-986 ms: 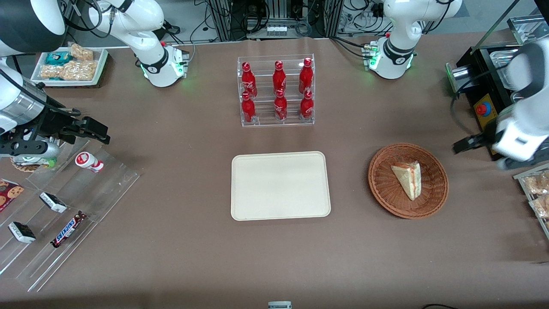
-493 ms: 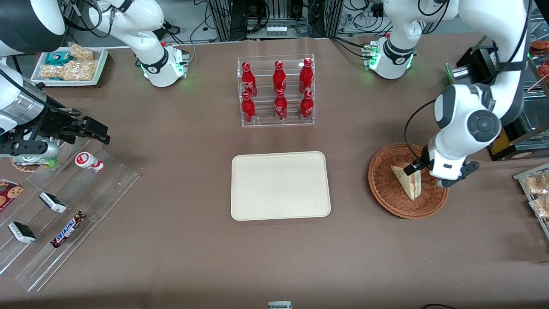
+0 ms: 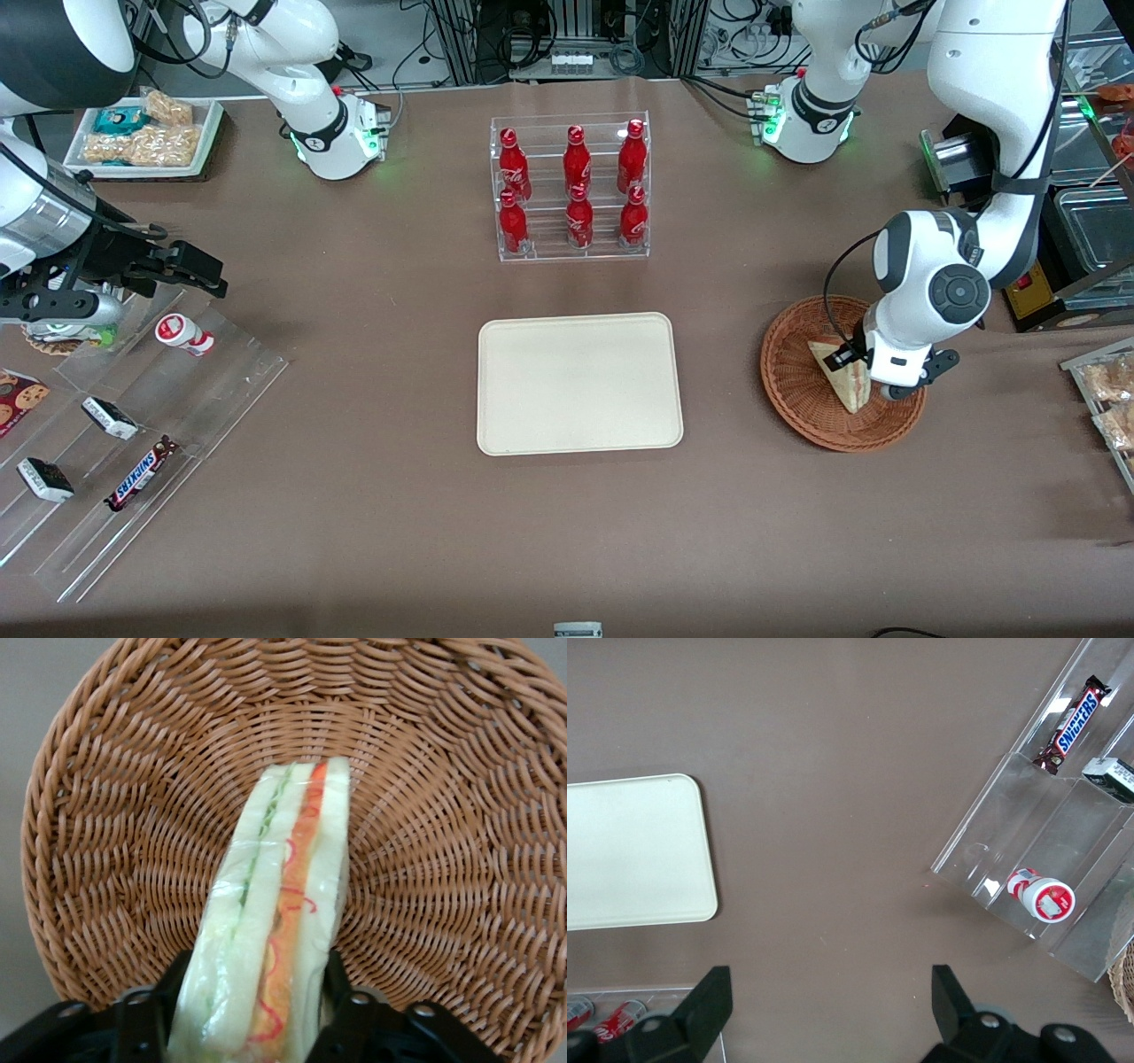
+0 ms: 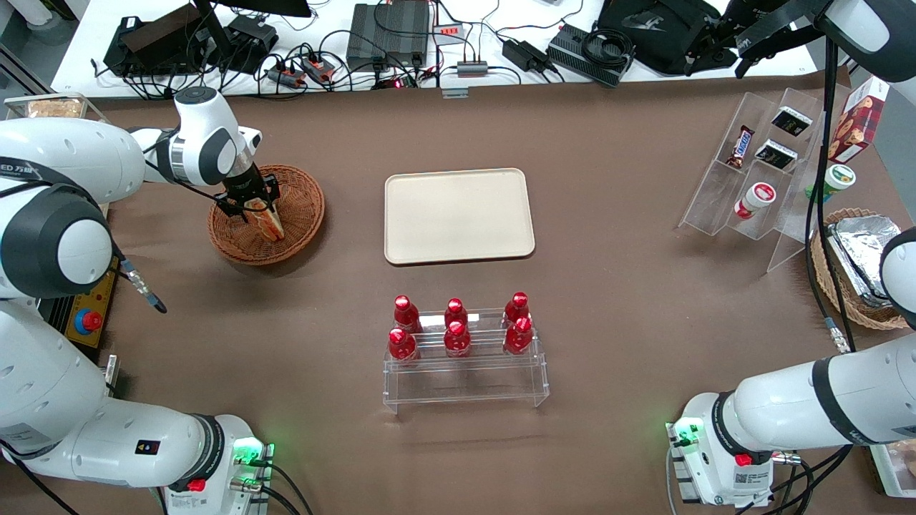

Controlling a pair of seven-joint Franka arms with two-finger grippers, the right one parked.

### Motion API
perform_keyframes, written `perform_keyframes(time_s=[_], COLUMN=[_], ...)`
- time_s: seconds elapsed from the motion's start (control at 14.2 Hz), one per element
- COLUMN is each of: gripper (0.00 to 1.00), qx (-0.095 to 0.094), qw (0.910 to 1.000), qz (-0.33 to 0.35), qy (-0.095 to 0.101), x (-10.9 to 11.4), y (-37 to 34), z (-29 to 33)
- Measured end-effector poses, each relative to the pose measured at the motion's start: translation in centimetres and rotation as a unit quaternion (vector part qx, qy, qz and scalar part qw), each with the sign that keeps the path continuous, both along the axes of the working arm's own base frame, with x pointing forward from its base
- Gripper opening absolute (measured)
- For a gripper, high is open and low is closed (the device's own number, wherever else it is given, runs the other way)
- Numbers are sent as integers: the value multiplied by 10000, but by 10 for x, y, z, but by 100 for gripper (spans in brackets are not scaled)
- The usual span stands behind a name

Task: Place sandwich from basket to tray
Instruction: 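Lower the left gripper and close it on the wrapped sandwich, then lift the sandwich and carry it with the left gripper over the tray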

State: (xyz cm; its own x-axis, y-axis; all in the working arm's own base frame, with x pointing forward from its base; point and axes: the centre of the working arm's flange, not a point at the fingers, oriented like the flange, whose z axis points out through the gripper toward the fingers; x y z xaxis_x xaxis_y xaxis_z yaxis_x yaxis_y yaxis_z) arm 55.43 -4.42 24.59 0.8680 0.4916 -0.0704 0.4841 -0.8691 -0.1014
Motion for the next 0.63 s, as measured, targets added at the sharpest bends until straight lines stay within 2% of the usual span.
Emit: perform_keyframes(time_s=[0.07, 0.21, 0.49, 0.63], gripper=[49, 37, 30, 28], qx=[-10, -26, -37, -59], qw=[10000, 9998, 9988, 9969], qz=[-45, -138, -486, -760], qy=[-55, -142, -44, -216], x=[4, 15, 37, 39], y=[-1, -5, -55, -120], z=[5, 21, 99, 144])
